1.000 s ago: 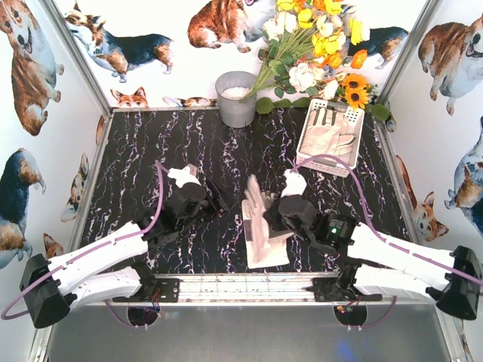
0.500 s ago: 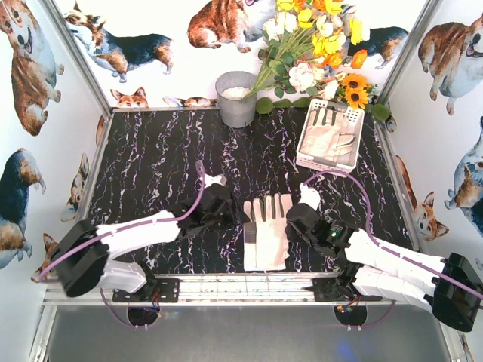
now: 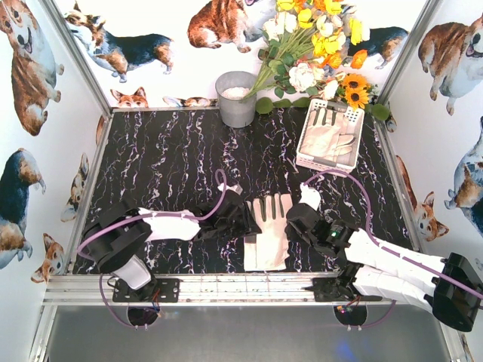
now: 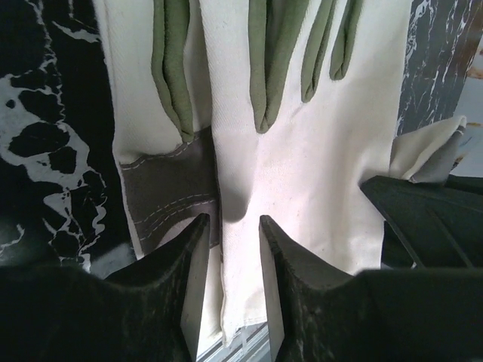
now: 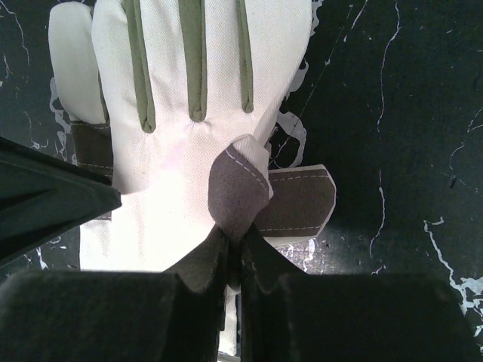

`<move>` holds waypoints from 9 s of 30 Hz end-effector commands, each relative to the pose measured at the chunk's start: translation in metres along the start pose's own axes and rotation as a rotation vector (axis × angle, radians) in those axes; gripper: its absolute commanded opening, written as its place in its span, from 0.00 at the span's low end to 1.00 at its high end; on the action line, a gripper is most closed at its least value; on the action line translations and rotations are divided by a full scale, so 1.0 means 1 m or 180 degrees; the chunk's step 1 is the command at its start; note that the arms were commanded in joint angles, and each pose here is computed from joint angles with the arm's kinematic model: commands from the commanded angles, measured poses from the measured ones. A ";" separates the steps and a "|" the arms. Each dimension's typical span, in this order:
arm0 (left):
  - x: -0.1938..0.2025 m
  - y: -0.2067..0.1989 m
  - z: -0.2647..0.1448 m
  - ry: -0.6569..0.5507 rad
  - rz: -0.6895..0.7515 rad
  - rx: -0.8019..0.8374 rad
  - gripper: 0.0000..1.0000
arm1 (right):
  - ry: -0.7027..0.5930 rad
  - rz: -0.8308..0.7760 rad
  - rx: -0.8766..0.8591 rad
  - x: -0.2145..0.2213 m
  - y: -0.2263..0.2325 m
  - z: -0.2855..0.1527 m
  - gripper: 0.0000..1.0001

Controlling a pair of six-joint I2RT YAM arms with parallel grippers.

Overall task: Put the gloves into the storage basket
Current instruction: Pair the glove with the glove, then pick up the glove from the center of the board, then place the glove in the bin.

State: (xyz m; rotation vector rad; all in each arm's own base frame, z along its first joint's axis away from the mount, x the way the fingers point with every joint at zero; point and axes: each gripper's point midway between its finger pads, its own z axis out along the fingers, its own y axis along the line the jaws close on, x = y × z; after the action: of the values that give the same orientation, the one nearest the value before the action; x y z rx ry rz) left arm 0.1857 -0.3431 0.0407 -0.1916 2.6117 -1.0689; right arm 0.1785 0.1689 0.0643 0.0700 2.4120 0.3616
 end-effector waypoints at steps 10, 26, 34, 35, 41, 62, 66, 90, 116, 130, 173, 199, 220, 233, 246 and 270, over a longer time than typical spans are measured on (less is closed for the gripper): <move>-0.013 -0.013 0.000 -0.0231 0.0131 0.0073 0.00 | -0.0209 0.0126 -0.0218 -0.024 0.017 -0.013 0.00; -0.014 0.024 -0.033 -0.0432 0.0278 -0.0334 0.00 | -0.0083 0.0159 -0.0413 -0.005 0.026 0.005 0.00; -0.015 0.024 -0.022 -0.0415 0.0386 -0.0333 0.00 | -0.0027 0.0170 -0.0373 -0.003 0.026 0.006 0.00; -0.015 0.024 -0.021 -0.0403 0.0390 -0.0337 0.00 | -0.0026 0.0163 -0.0359 -0.003 0.025 0.005 0.00; -0.011 0.031 -0.012 -0.0360 0.0402 -0.0368 0.00 | -0.0027 0.0206 -0.0256 0.007 0.012 0.011 0.00; -0.020 0.019 -0.030 -0.0351 0.0737 -0.0600 0.35 | -0.0204 0.0012 0.0054 -0.018 -0.005 -0.012 0.57; -0.033 0.013 -0.050 -0.0500 0.0846 -0.0898 0.42 | -0.0333 -0.0139 0.0103 -0.040 -0.007 -0.035 0.62; 0.039 0.000 0.007 0.0135 0.0651 -0.0254 0.24 | 0.0395 0.0254 -0.0196 0.015 -0.010 0.028 0.17; -0.004 -0.046 0.010 -0.0098 0.0961 -0.0050 0.23 | 0.0580 0.1081 -0.0794 -0.018 -0.033 0.007 0.74; 0.032 0.035 0.034 0.0253 0.0779 -0.0389 0.17 | 0.1052 0.1099 -0.1136 0.017 -0.023 0.030 0.79; -0.020 -0.001 -0.070 -0.0456 0.0682 0.0274 0.72 | 0.0934 0.0355 -0.2108 -0.032 0.052 -0.043 0.00; -0.024 -0.125 -0.186 -0.0682 0.0906 0.2630 1.00 | -0.0091 -0.0354 -0.3691 -0.136 0.139 -0.188 0.00; -0.088 -0.109 -0.140 -0.1346 0.0991 0.1331 0.00 | -0.0338 0.0164 -0.1202 -0.150 0.041 -0.089 0.00; -0.161 -0.153 -0.031 -0.1295 0.1623 0.0566 0.00 | -0.0909 0.0333 -0.0205 -0.204 -0.038 -0.061 0.00; -0.222 -0.182 0.066 -0.1198 0.1740 0.0637 0.00 | -0.1325 0.0534 0.0490 -0.255 -0.100 -0.031 0.00; -0.254 -0.161 0.031 -0.1398 0.1557 0.0741 0.70 | -0.1719 -0.0200 0.0185 -0.346 -0.128 0.046 0.00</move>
State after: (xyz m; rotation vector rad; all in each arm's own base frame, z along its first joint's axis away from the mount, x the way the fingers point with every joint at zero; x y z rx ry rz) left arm 0.4501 -0.4310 0.1616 0.2362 2.0342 -0.9861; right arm 0.4417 0.0024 0.1483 0.2972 2.0757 0.1950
